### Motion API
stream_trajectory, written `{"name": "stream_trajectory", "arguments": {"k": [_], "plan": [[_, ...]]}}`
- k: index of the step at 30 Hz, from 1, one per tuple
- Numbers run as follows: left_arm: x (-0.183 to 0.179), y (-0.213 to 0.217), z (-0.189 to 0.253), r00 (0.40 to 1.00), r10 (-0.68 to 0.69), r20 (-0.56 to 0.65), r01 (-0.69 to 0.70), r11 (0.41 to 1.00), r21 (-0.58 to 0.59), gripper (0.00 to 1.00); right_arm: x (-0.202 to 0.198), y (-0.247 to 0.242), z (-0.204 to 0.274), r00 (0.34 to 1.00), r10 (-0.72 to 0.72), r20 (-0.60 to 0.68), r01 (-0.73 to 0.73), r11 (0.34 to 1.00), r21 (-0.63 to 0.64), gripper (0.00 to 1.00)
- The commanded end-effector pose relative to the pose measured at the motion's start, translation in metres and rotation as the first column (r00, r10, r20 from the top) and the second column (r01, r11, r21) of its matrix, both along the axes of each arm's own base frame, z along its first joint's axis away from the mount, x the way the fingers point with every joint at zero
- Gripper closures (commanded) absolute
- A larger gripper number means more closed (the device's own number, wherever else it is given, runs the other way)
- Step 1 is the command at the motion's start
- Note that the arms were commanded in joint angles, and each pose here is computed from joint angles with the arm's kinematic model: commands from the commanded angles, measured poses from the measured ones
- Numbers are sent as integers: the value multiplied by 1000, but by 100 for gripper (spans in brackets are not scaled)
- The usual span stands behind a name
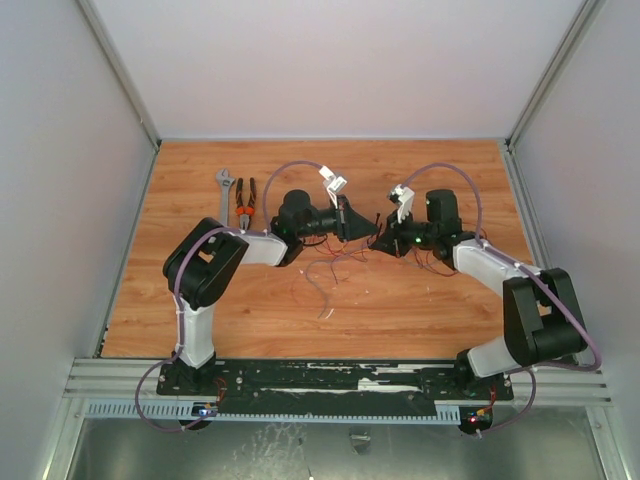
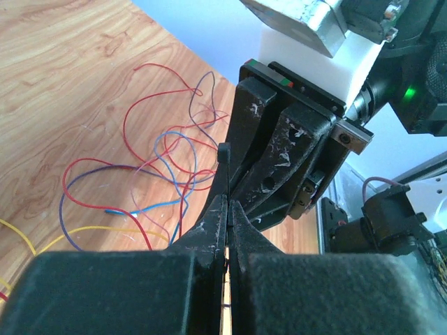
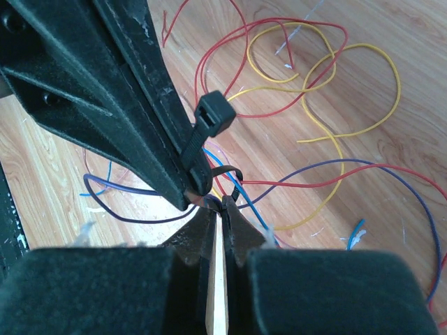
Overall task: Zip-tie the wires
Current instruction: Tie the cable at the center of the board.
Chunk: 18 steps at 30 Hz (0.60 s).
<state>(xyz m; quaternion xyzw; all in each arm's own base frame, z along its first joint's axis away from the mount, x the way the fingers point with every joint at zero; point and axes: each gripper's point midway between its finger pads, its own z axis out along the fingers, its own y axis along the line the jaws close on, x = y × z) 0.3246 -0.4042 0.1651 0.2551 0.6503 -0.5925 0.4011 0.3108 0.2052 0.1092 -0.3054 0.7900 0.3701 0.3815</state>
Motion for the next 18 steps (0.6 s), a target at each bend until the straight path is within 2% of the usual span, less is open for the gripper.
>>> {"name": "stream_trajectory", "arguments": {"k": [1, 18], "plan": [[-7, -3, 20, 997, -13, 80, 16, 999, -36, 100, 7, 0, 6, 1000, 8, 3, -8, 1000, 10, 100], [-10, -1, 16, 996, -13, 86, 16, 999, -32, 98, 8, -5, 10, 1000, 4, -8, -3, 1000, 21, 100]]}}
